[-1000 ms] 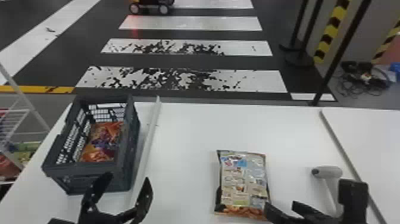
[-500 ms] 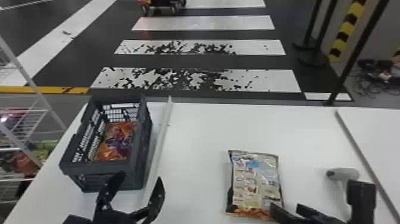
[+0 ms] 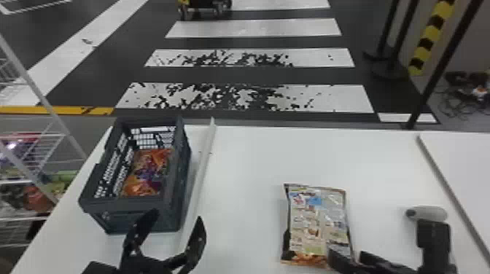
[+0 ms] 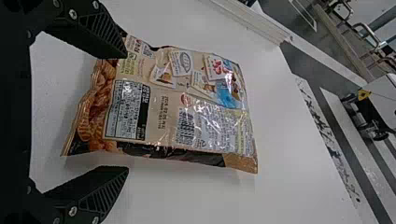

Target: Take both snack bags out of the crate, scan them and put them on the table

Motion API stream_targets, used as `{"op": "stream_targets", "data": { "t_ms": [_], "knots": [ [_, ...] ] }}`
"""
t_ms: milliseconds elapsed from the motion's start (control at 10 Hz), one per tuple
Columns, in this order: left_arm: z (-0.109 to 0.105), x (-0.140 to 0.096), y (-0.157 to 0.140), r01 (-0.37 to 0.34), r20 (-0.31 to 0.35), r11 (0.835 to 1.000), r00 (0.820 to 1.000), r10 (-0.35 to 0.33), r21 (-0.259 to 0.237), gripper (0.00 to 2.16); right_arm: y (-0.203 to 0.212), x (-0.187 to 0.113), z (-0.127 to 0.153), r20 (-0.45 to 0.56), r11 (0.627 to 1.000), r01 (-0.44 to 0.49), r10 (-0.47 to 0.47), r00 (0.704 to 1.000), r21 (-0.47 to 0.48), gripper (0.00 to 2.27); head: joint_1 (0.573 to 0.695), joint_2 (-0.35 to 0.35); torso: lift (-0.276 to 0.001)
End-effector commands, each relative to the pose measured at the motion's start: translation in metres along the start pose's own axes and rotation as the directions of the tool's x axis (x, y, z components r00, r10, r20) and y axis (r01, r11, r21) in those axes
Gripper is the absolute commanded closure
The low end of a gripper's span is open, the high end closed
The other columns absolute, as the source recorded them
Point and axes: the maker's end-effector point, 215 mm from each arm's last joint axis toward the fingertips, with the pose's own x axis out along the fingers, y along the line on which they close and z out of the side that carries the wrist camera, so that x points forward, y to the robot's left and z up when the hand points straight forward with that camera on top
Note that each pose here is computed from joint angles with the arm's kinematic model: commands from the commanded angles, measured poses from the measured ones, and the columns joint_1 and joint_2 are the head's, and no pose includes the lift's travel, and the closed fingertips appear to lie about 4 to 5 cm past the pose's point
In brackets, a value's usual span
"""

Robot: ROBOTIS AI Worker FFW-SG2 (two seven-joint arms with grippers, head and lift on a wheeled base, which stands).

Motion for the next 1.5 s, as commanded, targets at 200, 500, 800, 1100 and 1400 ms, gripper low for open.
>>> {"op": "stream_targets", "data": {
  "t_ms": [200, 500, 800, 1100, 1400],
  "knots": [
    [-0.001, 0.0, 0.0, 0.001, -0.003, 1.0, 1.0, -0.001, 0.001, 0.15, -0.005, 0.007, -0.007, -0.022, 1.0, 0.003, -0.003, 1.0, 0.01, 0.18, 0.695, 0.101, -0.093],
    [-0.001, 0.0, 0.001, -0.001, -0.003, 1.0, 1.0, 0.001, 0.003, 0.15, -0.01, 0.012, -0.011, -0.048, 0.999, 0.034, -0.036, 0.998, -0.041, 1.65, 0.695, 0.104, -0.093],
    [-0.002, 0.0, 0.002, -0.001, -0.006, 1.0, 1.0, 0.001, 0.003, 0.15, -0.019, 0.011, -0.017, -0.069, 0.993, 0.068, -0.075, 0.995, -0.097, 2.26, 0.695, 0.099, -0.093],
    [-0.005, -0.001, 0.002, -0.002, -0.009, 1.0, 1.0, 0.002, 0.0, 0.15, -0.013, 0.009, -0.011, -0.047, 0.991, 0.061, -0.067, 0.997, -0.12, 2.26, 0.695, 0.101, -0.093],
    [-0.004, -0.002, 0.003, -0.007, -0.007, 1.0, 1.0, 0.007, -0.001, 0.15, -0.018, -0.026, 0.04, 0.064, 0.998, 0.054, -0.052, 0.997, -0.043, 2.26, 0.695, 0.086, -0.093]
  ]
}}
